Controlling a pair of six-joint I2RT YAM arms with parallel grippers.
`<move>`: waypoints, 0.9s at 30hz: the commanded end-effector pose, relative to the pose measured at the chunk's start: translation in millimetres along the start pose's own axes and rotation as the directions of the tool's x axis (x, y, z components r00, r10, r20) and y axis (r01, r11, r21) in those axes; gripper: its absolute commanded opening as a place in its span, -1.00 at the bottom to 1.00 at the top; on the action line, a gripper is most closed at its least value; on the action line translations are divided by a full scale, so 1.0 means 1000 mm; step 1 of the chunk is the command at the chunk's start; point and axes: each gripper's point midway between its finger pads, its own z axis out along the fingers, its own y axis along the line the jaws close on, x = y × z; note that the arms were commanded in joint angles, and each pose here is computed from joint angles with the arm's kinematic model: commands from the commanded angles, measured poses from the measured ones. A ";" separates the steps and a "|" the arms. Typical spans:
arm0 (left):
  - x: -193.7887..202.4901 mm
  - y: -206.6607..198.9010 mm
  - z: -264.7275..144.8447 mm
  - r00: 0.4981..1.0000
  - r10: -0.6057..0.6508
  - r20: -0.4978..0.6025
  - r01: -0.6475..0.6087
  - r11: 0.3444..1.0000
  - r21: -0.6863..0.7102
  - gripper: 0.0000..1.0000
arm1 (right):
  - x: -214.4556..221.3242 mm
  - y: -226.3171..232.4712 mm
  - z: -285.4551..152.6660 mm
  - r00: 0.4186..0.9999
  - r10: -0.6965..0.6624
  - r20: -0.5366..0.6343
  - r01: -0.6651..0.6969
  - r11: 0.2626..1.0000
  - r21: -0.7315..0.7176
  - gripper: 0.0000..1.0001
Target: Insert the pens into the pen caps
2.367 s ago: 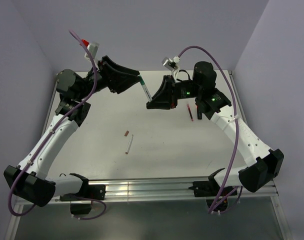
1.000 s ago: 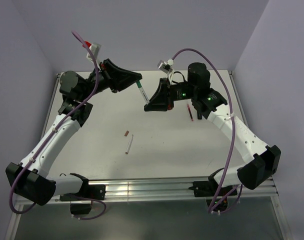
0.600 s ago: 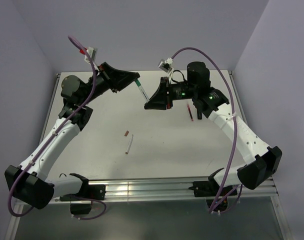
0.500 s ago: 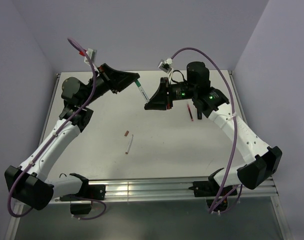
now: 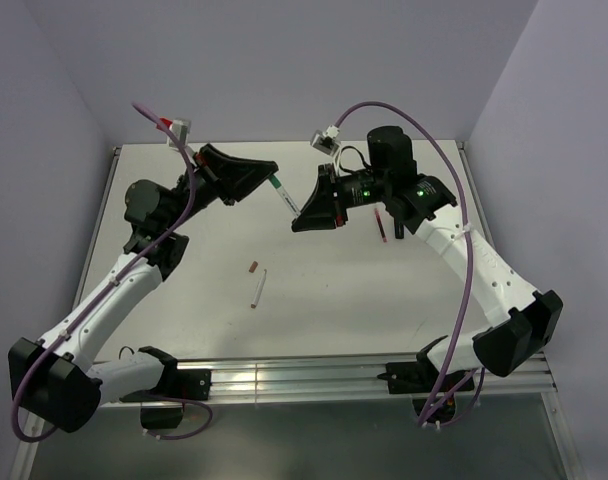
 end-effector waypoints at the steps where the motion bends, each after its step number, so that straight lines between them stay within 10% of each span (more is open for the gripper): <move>1: 0.079 -0.011 -0.020 0.952 -0.079 -0.295 0.111 0.989 0.094 -1.00 | -0.070 0.021 -0.009 0.944 -0.290 0.158 0.287 0.957 0.044 -1.00; 27: 0.132 0.000 -0.036 0.902 -0.228 -0.368 0.243 0.970 -0.007 -0.99 | -0.096 0.016 -0.002 0.881 -0.456 0.125 0.433 0.884 0.175 -1.00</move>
